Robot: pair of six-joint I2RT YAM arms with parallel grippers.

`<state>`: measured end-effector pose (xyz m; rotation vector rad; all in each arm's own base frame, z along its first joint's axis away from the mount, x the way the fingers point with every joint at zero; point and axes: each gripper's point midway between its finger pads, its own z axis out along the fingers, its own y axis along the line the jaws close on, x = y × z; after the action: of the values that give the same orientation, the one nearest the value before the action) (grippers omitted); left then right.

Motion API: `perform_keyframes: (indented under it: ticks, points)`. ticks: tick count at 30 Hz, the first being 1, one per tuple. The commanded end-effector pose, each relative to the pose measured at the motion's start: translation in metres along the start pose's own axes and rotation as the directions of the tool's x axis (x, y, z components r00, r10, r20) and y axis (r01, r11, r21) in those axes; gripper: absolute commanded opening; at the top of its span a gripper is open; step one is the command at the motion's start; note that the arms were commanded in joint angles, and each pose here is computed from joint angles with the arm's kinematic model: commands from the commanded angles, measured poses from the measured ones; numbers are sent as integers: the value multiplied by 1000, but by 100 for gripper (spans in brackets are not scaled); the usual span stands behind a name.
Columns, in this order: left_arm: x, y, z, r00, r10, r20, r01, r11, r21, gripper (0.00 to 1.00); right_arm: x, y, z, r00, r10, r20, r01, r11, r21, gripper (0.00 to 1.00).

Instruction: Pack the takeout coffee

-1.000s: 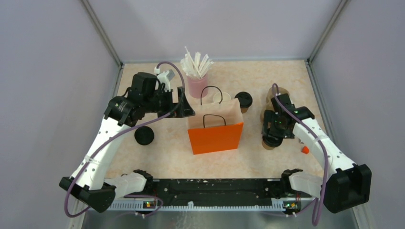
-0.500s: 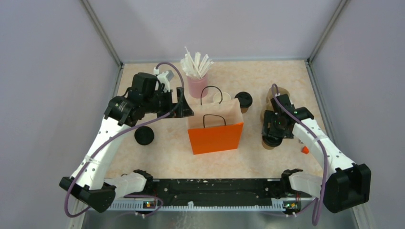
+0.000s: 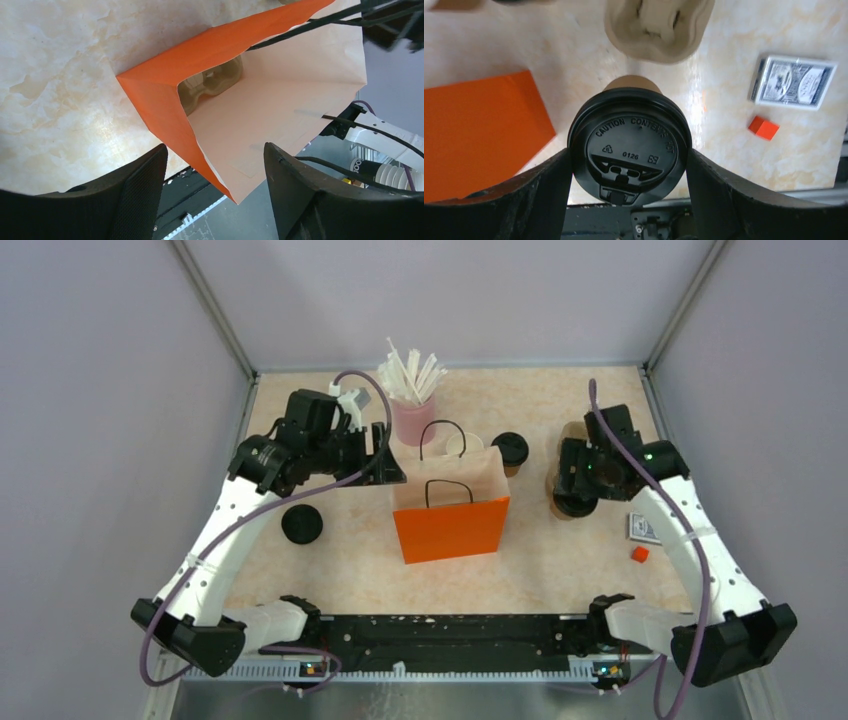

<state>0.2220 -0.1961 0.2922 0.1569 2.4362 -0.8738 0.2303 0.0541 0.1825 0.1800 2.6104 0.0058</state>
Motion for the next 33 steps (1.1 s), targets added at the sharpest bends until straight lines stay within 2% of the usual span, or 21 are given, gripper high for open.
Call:
perform_keyframes:
  ticks: [1,3,9,12,14,17,20,22,28,33]
  points:
    - [-8,-2,1,1000,4,15,-4,1000,3,74,-43,11,-68,987,-37,159,52,994,-91,71]
    - [-5,0,4,1000,-7,-2,7,1000,2,67,-62,24,-93,974,-64,220,101,981,-163,71]
    - [-5,-3,10,1000,-15,-3,16,999,29,55,-105,52,-170,915,-69,397,200,934,-297,69]
    - [0,0,17,999,-15,-30,16,1000,25,52,-116,75,-206,877,-60,477,282,868,-408,67]
    - [3,1,20,999,-9,-39,10,1000,22,48,-116,94,-224,847,-68,527,362,800,-479,67]
    - [1,-3,21,1000,20,-22,-19,999,43,37,-103,115,-231,823,-113,557,452,724,-521,67]
    - [-5,-13,21,997,72,19,-73,992,106,19,-85,134,-233,809,-166,564,517,658,-547,67]
    - [-7,-19,20,993,106,48,-112,983,147,12,-72,145,-234,802,-197,563,548,619,-563,66]
    - [-5,-37,16,976,191,103,-211,941,264,6,-38,163,-224,758,-316,570,633,570,-525,66]
    - [-8,-41,7,960,239,144,-271,924,269,6,-32,174,-211,687,-404,604,702,586,-406,66]
